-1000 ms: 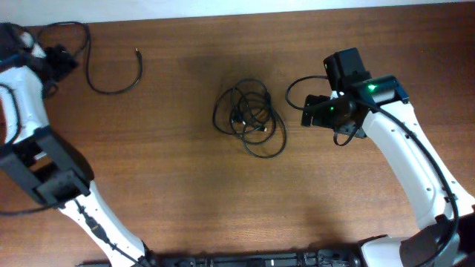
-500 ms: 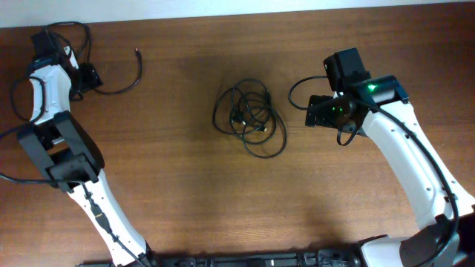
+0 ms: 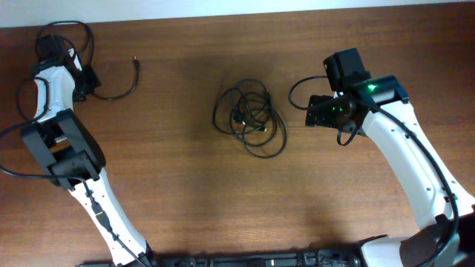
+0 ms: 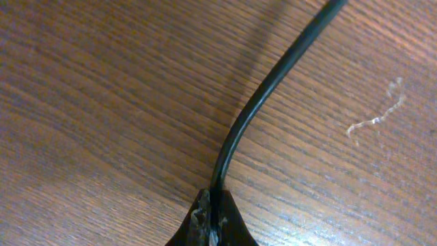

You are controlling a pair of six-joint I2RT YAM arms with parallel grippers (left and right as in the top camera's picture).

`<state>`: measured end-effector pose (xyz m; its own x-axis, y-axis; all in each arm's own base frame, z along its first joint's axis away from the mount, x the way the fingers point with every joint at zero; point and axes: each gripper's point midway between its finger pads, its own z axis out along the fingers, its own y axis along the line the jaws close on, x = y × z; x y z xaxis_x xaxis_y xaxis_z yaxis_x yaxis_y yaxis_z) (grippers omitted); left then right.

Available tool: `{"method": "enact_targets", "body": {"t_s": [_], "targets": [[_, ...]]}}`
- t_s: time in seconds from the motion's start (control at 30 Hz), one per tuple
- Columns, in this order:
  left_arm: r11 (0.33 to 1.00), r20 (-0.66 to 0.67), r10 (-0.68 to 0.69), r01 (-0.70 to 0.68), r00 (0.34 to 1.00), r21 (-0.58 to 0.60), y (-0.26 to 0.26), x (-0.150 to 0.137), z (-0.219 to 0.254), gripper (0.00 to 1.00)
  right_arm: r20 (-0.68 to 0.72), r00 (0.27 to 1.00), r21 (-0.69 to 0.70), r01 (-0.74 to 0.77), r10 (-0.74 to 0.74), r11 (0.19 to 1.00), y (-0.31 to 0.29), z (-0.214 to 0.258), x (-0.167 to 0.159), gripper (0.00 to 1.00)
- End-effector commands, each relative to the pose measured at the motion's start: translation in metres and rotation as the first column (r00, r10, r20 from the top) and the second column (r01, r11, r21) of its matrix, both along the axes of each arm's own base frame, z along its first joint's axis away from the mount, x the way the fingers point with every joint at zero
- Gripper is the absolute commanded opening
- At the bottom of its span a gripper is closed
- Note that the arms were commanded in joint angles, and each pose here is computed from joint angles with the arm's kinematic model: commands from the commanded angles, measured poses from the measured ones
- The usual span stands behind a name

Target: Untangle cables

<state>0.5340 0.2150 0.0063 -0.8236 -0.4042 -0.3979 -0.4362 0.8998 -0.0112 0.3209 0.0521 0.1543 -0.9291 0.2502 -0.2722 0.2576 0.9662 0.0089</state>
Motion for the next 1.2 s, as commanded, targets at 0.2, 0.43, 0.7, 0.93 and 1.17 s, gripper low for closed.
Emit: {"method": "enact_targets", "body": {"t_s": [0.2,0.43,0.7,0.93,1.17], "targets": [[0.784,0.186,0.560,-0.443,0.808,-0.435,0.033,0.039,0.060,0.00,0.000,1.000,-0.024,0.005,-0.005,1.000,-0.005,-0.001,0.001,0.99],[0.760,0.344,0.574,-0.327,0.743,-0.561,0.046,0.071,0.126,0.01,0.000,1.000,-0.024,0.005,-0.005,1.000,-0.005,-0.001,0.001,0.98],[0.861,0.329,0.471,-0.346,0.818,-0.372,0.058,0.052,0.106,0.58,0.000,1.000,-0.024,0.006,-0.006,1.000,-0.005,-0.001,0.001,0.98],[0.943,0.347,0.232,-0.122,0.909,-0.310,0.034,0.054,0.105,0.81,0.000,1.000,-0.024,0.006,-0.006,1.000,-0.005,-0.001,0.001,0.98],[0.878,0.375,-0.001,0.180,0.927,-0.444,-0.023,0.047,0.112,0.98,0.000,1.000,-0.024,0.005,-0.005,1.000,-0.005,-0.001,0.001,0.98]]}}
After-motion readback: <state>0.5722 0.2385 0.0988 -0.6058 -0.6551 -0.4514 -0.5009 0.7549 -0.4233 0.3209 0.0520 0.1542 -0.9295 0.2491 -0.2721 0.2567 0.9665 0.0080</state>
